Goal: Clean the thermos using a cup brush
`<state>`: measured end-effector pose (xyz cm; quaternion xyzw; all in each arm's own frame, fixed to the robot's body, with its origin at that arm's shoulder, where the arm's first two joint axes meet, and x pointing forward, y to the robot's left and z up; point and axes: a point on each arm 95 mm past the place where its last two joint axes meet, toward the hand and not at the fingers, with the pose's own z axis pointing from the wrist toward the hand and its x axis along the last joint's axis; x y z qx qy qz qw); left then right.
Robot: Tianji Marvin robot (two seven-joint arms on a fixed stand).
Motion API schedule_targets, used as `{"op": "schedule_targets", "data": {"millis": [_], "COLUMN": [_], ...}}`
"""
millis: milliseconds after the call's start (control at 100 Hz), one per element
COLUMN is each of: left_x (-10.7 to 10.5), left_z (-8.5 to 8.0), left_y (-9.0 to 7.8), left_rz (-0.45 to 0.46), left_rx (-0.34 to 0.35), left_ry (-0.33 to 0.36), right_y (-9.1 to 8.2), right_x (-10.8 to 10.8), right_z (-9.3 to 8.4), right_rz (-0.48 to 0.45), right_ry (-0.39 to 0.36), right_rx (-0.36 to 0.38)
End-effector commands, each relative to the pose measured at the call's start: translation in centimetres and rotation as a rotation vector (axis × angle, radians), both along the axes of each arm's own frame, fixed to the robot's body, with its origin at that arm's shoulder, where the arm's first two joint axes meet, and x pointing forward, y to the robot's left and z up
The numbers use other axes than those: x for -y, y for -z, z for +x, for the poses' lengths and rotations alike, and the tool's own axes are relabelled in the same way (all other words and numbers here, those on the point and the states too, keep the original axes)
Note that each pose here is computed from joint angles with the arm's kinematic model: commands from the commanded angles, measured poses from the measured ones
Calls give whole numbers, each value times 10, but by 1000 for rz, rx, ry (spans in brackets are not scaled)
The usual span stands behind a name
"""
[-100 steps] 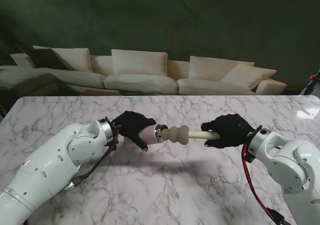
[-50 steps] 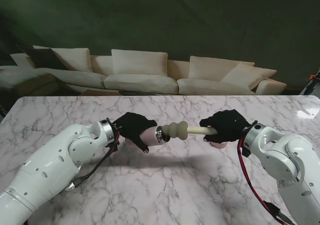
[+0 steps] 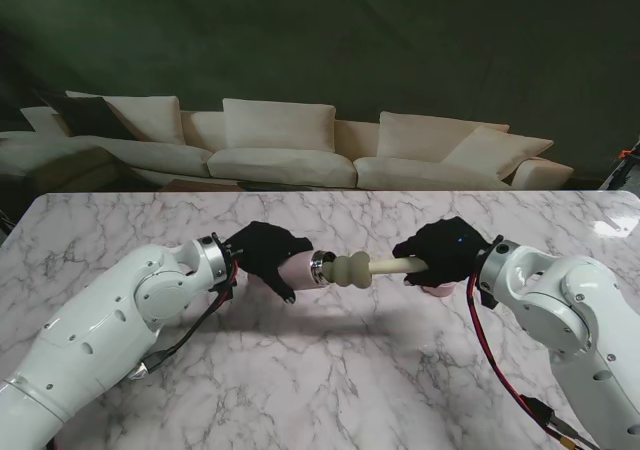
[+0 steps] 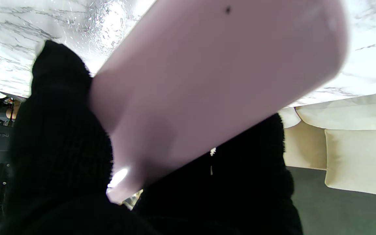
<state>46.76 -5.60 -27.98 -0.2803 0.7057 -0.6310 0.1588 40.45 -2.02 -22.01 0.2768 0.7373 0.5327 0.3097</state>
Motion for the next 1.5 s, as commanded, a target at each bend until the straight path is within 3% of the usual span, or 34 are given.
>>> {"op": "schedule_targets", "data": {"millis": [0,550,1190,1490], "left_x": [2,15,21,23], "left_z": [0,2,3,2], "left_y": [-3,0,-2,-3], "left_rz": [8,7,-12,-29], "left_rx": [1,-2,4,-7], "left_ry": [16,44,47,35], "right_y": [0,-12,-3,5], "right_x": [-3,-28,-61,-76], "right_z": [1,11,24,31], "right_rz": [-8,-70,-145,-156], "right_ry": [-4,-59,-127,-102], "right_rx": [5,22,-11,-27]}}
